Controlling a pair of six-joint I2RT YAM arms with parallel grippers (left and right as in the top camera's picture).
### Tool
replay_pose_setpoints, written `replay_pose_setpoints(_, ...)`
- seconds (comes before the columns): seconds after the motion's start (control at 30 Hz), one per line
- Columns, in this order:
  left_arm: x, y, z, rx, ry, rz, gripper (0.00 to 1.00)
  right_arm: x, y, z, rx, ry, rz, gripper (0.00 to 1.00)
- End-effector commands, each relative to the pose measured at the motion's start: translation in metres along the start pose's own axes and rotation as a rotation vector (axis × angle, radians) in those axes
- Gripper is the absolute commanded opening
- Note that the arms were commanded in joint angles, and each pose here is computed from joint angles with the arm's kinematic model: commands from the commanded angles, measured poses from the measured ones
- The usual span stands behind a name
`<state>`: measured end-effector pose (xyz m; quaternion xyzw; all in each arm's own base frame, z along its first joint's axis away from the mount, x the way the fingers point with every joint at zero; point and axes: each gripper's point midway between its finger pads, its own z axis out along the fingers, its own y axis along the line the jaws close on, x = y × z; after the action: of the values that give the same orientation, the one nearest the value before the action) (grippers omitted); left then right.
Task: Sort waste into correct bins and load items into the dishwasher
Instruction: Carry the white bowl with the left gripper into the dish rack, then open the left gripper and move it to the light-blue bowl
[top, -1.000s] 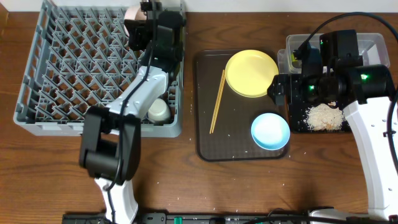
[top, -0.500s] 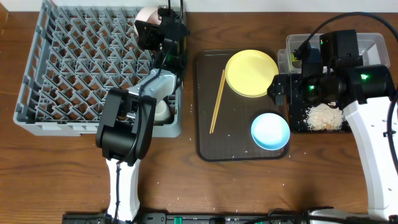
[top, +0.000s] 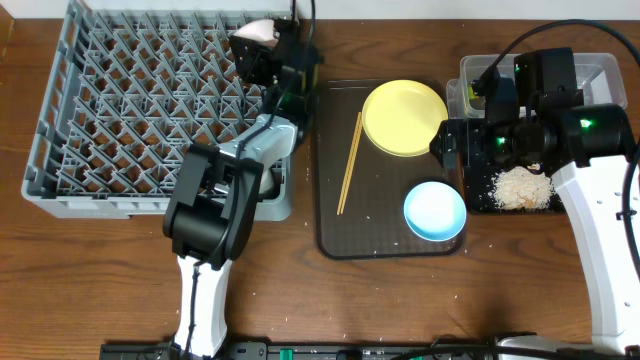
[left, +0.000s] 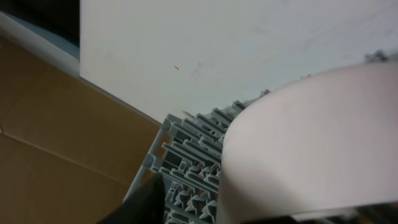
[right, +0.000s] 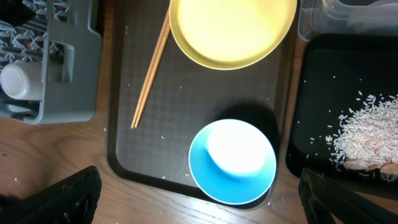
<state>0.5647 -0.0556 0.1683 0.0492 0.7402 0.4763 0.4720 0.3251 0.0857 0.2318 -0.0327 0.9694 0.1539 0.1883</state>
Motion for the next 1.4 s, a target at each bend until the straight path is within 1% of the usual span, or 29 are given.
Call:
replay_pose_setpoints(0.0, -0.001, 0.001, -0.009, -0.031, 0.016, -0.015, 0.42, -0.002, -0.006, -0.002, 0.009, -0.007, 0.015, 0.99)
replay_pose_setpoints(0.1, -0.003, -0.001, -0.018, -0.041, 0.018, -0.037, 0.46, -0.002, -0.006, -0.002, 0.009, -0.007, 0.015, 0.99)
replay_pose_setpoints(0.2, -0.007, -0.005, -0.03, -0.042, 0.012, -0.053, 0.54, -0.002, -0.006, -0.002, 0.009, -0.007, 0.015, 0.99)
replay_pose_setpoints(0.3, -0.009, -0.014, -0.039, -0.02, 0.005, -0.034, 0.59, -0.002, -0.006, -0.002, 0.01, -0.006, 0.015, 0.99)
replay_pose_setpoints(0.5, -0.003, -0.024, -0.046, 0.007, 0.019, -0.031, 0.73, -0.002, -0.006, -0.002, 0.009, -0.007, 0.015, 0.99)
replay_pose_setpoints(0.63, -0.003, -0.023, -0.046, 0.012, 0.022, -0.062, 0.8, -0.002, -0.006, -0.002, 0.009, -0.007, 0.015, 0.99)
replay_pose_setpoints(0.73, -0.01, -0.025, -0.051, 0.074, 0.006, -0.081, 0.83, -0.002, -0.006, -0.002, 0.009, -0.007, 0.015, 0.99)
replay_pose_setpoints(0.87, -0.024, -0.027, -0.063, 0.258, -0.012, -0.167, 0.83, -0.003, -0.006, -0.002, 0.009, -0.007, 0.015, 0.99)
replay_pose_setpoints(0.93, -0.029, -0.021, -0.069, 0.349, -0.002, -0.236, 0.83, -0.002, -0.006, -0.002, 0.009, -0.007, 0.015, 0.99)
replay_pose_setpoints(0.97, -0.033, -0.014, -0.075, 0.42, 0.014, -0.305, 0.83, -0.003, -0.006, -0.002, 0.009, -0.007, 0.015, 0.99)
replay_pose_setpoints(1.0, -0.034, -0.011, -0.077, 0.447, 0.02, -0.327, 0.83, -0.002, -0.006, -0.002, 0.009, -0.007, 0.015, 0.99)
replay_pose_setpoints(1.1, -0.042, 0.003, -0.103, 0.684, 0.074, -0.463, 0.84, -0.002, -0.006, -0.002, 0.009, -0.007, 0.015, 0.99)
replay_pose_setpoints(1.23, -0.04, 0.029, -0.15, 0.99, 0.214, -0.623, 0.83, -0.002, -0.006, -0.002, 0.009, -0.007, 0.014, 0.99)
replay_pose_setpoints(1.3, -0.032, 0.033, -0.18, 1.125, 0.336, -0.692, 0.78, -0.003, -0.006, -0.002, 0.009, -0.007, 0.015, 0.99)
replay_pose_setpoints(1.37, -0.024, 0.026, -0.209, 1.25, 0.461, -0.738, 0.74, -0.002, -0.006, -0.002, 0.01, -0.007, 0.015, 0.99)
